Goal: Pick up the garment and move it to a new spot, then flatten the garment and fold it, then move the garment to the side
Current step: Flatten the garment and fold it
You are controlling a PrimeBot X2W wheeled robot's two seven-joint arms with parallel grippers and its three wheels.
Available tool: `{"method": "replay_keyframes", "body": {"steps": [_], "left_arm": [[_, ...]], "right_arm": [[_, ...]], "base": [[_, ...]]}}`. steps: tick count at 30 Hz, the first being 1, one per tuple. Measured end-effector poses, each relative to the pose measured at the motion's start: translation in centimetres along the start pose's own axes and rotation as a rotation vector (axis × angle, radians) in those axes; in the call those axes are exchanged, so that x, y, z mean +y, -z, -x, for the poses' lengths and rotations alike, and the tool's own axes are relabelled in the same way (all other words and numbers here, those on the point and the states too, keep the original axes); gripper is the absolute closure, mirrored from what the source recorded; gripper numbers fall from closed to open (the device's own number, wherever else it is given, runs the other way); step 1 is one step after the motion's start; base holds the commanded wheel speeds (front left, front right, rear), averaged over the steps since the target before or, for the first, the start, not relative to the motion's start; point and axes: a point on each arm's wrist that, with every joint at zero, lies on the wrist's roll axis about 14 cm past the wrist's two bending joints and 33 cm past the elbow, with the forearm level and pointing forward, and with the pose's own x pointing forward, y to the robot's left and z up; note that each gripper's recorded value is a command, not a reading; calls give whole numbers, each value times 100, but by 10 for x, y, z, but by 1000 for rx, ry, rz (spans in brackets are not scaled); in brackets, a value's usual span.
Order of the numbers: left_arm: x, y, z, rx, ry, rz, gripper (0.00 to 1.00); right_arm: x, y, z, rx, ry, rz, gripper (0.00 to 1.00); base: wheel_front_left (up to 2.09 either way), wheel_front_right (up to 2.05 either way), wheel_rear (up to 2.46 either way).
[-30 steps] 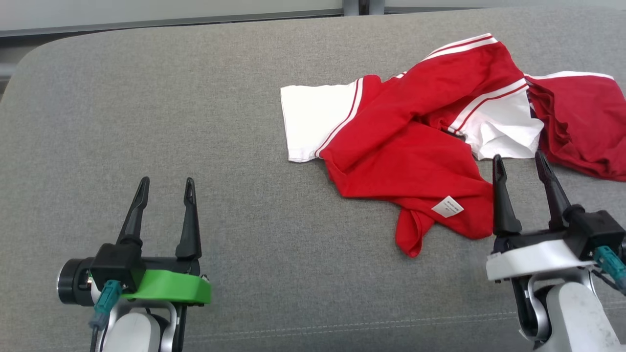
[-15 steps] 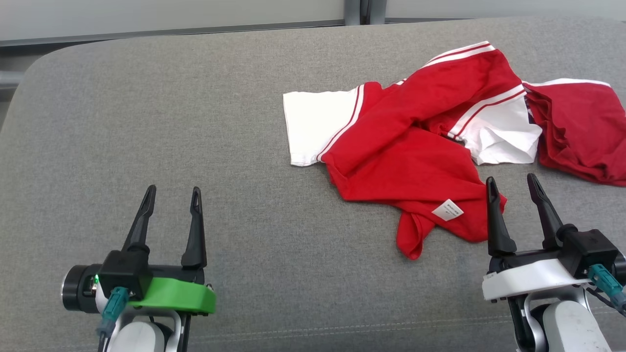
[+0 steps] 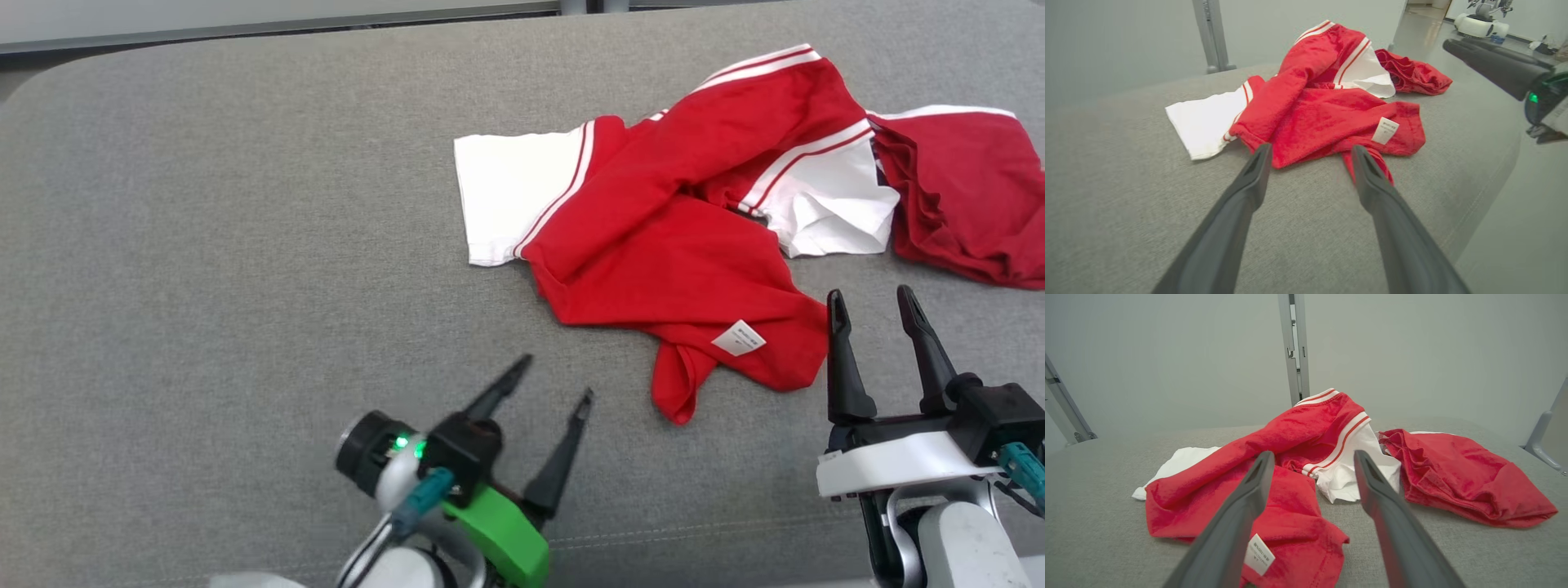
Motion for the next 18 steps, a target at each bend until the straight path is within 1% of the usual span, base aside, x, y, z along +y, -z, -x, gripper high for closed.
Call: {"method": "replay_keyframes", "body": {"steps": [3, 4, 10, 14, 18], "left_arm": [[-39, 21, -9, 100, 133, 33, 0], [-55, 32, -14, 156, 199, 37, 0], [-69, 59, -34, 265, 309, 31, 0], [-74, 70, -50, 290, 356, 31, 0], [-80, 81, -65, 303, 386, 54, 0]], "right_arm": [[-9, 0, 3, 2, 27, 6, 0], [-18, 0, 5, 4, 51, 9, 0], [-41, 6, 12, 24, 122, 11, 0], [-53, 10, 15, 37, 161, 8, 0], [-65, 16, 20, 56, 198, 11, 0]], "base": [[0, 0, 0], [0, 0, 0], [0, 0, 0], [0, 0, 0], [0, 0, 0]]}}
